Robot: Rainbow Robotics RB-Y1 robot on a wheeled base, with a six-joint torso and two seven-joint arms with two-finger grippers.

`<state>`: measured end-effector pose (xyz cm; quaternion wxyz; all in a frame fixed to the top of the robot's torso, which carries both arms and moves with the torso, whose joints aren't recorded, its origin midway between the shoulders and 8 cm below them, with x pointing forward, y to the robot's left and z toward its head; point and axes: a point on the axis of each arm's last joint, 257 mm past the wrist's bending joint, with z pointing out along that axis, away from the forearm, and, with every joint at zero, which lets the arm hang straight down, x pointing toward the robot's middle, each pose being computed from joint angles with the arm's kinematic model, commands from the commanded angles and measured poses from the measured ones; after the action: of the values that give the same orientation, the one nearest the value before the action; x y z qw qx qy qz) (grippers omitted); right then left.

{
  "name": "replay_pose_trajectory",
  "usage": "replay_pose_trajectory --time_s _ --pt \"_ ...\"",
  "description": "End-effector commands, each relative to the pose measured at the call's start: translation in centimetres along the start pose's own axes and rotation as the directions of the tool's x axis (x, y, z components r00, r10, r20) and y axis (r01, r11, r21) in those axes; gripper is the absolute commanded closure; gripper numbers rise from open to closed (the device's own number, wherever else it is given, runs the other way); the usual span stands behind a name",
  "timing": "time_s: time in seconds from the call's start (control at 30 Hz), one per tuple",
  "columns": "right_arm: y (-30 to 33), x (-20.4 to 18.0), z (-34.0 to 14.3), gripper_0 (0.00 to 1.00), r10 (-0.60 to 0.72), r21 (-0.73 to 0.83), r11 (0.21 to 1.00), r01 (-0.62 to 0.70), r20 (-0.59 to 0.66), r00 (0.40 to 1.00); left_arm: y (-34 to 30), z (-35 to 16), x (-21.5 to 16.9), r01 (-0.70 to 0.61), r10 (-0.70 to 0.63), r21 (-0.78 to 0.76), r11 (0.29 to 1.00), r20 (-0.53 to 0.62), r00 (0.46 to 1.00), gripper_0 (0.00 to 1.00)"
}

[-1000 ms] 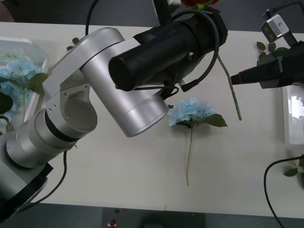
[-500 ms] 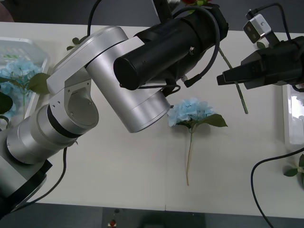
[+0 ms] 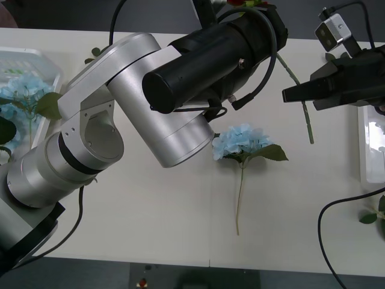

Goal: Put the red flowers into the right box and the blue flowers into the left box

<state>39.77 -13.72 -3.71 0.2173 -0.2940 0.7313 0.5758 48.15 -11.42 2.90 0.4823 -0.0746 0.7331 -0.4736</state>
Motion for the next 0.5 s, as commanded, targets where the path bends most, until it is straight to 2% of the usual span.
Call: replay_pose_trajectory --time_s 0.03,0.07,0.1,0.13,0.3,0.5 --pt "1.3 -1.3 -0.2 1.0 -0.024 0.005 1.0 0.024 0.006 1.0 -2.3 -0.9 -0.7 0.007 -0.008 0.054 0.998 0.013 1.0 0.83" --pt "1.3 -1.3 -0.3 1.0 -0.023 0.007 1.0 0.023 0.007 1.0 -2.3 -0.9 -0.7 0.007 -0.008 0.054 0.998 0.013 1.0 0.59" --pt "1.3 -1.3 -0.3 1.0 -0.024 0.007 1.0 0.024 0.009 1.0 -2.3 -0.9 -0.7 0.007 -0.008 0.054 0.998 0.013 1.0 0.26" --pt "1.3 -1.4 -0.4 1.0 -0.025 0.007 1.0 0.025 0.012 1.0 -2.3 -0.9 -0.7 0.007 -0.008 0.054 0.998 0.013 1.0 0.19" --pt "1.3 -1.4 -0.6 1.0 -0.028 0.007 1.0 0.028 0.02 0.999 -2.3 -0.9 -0.7 0.007 -0.008 0.054 0.998 0.013 1.0 0.0" --pt "1.1 -1.4 -1.5 1.0 -0.03 0.024 0.999 0.029 0.029 0.999 -2.3 -0.9 -0.7 0.007 -0.008 0.054 0.998 0.013 1.0 0.0"
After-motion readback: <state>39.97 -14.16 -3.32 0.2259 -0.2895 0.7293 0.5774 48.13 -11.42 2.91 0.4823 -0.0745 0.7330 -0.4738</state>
